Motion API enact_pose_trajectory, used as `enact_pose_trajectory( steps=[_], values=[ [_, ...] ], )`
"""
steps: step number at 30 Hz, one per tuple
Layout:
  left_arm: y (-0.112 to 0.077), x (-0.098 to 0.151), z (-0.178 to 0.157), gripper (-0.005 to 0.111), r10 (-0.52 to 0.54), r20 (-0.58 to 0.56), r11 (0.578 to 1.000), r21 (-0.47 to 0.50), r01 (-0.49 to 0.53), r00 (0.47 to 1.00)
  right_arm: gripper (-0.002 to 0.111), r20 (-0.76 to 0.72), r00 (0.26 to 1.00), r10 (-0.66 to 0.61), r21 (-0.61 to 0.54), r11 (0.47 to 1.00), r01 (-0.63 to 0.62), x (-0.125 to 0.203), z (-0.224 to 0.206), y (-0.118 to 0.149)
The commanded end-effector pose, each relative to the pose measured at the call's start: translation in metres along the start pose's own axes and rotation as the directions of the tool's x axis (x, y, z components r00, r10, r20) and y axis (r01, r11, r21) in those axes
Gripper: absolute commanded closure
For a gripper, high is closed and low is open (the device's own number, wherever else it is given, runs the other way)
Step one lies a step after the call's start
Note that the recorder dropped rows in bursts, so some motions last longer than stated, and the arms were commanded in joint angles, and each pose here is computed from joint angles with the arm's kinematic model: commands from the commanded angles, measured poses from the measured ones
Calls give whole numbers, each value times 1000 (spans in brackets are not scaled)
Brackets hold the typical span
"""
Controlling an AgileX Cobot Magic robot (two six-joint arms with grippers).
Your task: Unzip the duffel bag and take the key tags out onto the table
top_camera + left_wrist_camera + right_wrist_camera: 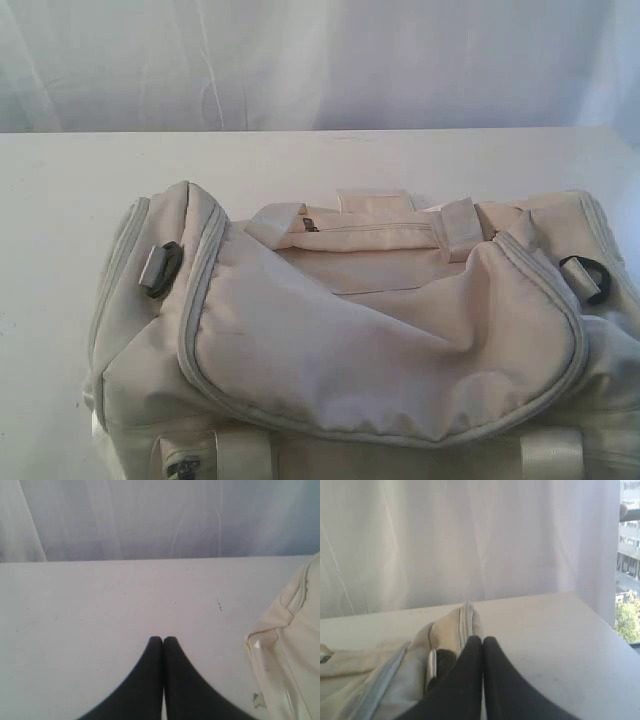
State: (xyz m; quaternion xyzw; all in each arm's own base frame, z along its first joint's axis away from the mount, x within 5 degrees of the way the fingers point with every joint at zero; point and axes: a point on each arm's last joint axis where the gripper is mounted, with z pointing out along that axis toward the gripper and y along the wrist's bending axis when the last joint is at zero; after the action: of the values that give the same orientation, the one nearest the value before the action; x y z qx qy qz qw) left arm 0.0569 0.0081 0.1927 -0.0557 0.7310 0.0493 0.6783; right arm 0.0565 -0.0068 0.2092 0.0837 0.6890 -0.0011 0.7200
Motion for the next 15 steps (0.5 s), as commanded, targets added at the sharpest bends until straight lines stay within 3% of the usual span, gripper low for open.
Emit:
enact_pose_trajectory(
  steps=[1,4,10,11,12,15],
  values=[
    [1,-10,-1,107,-4,121,1000,-6,5,993,108,89,996,15,-9,1000,-14,-8,-1,0],
    [2,-24,-4,107,-2,276,1000,-19,8,961,108,130,991,37,-14,999,-35,-11,-1,1],
    [4,-47,-14,107,-13,531,999,-31,35,848,108,178,983,40,-17,999,-37,-16,-2,1],
    [4,-49,-15,107,-12,552,999,-32,36,834,108,178,982,65,-21,998,-62,-16,-2,1],
    [5,-51,-16,107,-38,570,998,-18,59,821,108,175,966,191,-39,982,-187,-16,-2,0],
    [3,-53,-13,107,-206,461,978,66,198,863,108,76,952,297,-31,955,-296,-9,-1,1]
  ],
)
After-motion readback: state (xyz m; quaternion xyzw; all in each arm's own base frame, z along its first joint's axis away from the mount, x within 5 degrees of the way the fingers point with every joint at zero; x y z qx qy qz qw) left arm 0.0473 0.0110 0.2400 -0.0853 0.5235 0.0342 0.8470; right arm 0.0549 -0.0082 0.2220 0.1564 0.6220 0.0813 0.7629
